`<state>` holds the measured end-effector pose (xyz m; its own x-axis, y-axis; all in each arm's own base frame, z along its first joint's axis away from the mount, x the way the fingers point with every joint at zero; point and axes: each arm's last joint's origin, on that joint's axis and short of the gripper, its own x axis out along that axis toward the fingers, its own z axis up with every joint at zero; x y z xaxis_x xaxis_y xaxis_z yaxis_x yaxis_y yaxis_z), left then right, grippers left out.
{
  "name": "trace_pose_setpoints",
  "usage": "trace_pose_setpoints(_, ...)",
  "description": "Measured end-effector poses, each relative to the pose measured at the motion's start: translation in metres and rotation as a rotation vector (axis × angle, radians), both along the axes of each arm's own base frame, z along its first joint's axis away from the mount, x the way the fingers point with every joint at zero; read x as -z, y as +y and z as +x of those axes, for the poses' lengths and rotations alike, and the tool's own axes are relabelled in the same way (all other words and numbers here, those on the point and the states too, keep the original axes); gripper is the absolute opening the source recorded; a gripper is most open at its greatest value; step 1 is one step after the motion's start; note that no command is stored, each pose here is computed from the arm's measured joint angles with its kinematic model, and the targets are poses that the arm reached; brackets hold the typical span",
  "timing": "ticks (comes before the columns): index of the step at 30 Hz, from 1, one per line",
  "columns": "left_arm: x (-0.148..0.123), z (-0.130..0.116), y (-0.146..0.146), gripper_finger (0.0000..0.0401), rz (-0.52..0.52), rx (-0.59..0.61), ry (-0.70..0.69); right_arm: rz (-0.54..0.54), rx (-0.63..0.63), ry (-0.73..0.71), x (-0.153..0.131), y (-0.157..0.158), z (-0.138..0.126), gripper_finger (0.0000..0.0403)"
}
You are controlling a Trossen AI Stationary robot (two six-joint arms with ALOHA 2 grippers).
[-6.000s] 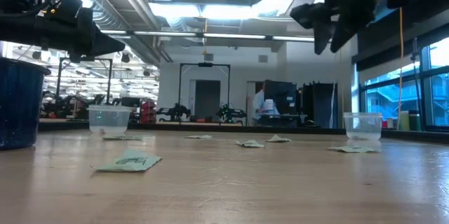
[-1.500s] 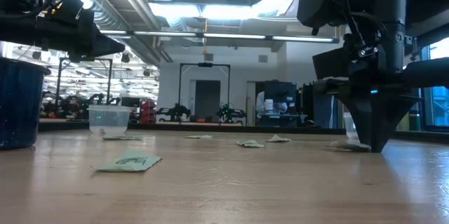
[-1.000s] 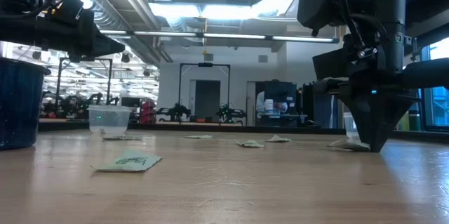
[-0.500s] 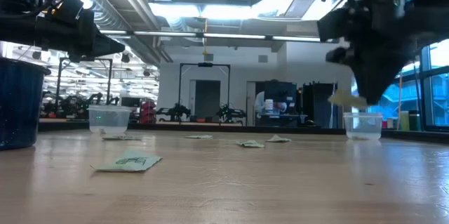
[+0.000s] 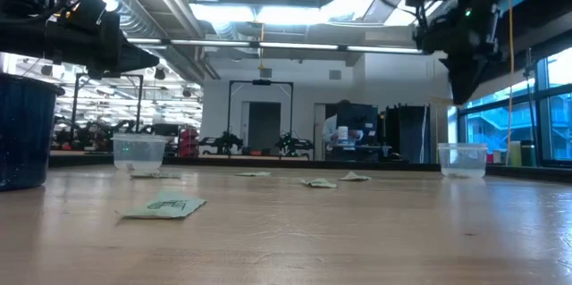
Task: Pick and place Stevia / Truvia into bins
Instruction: Put the stevia packet into the right transparent container
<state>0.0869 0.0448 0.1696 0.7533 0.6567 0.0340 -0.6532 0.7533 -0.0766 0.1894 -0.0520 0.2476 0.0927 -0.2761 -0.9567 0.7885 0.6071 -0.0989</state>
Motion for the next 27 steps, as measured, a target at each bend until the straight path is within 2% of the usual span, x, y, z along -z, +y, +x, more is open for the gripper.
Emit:
trace_pose_setpoints(7,0.0,0.0,0.0,0.0043,0.0,0.0,0.0,0.021,0.214,0.061,0.008,-0.043,-0.013,0.0045)
trace_pose_setpoints(16,0.0,0.0,0.0,0.0043,0.0,0.0,0.0,0.082,0.221,0.192,0.031,-0.077,-0.015,0.0045)
trace_pose_setpoints(27,0.0,0.0,0.0,0.0043,0.0,0.0,0.0,0.129,0.226,0.272,0.054,-0.093,-0.009,0.0045)
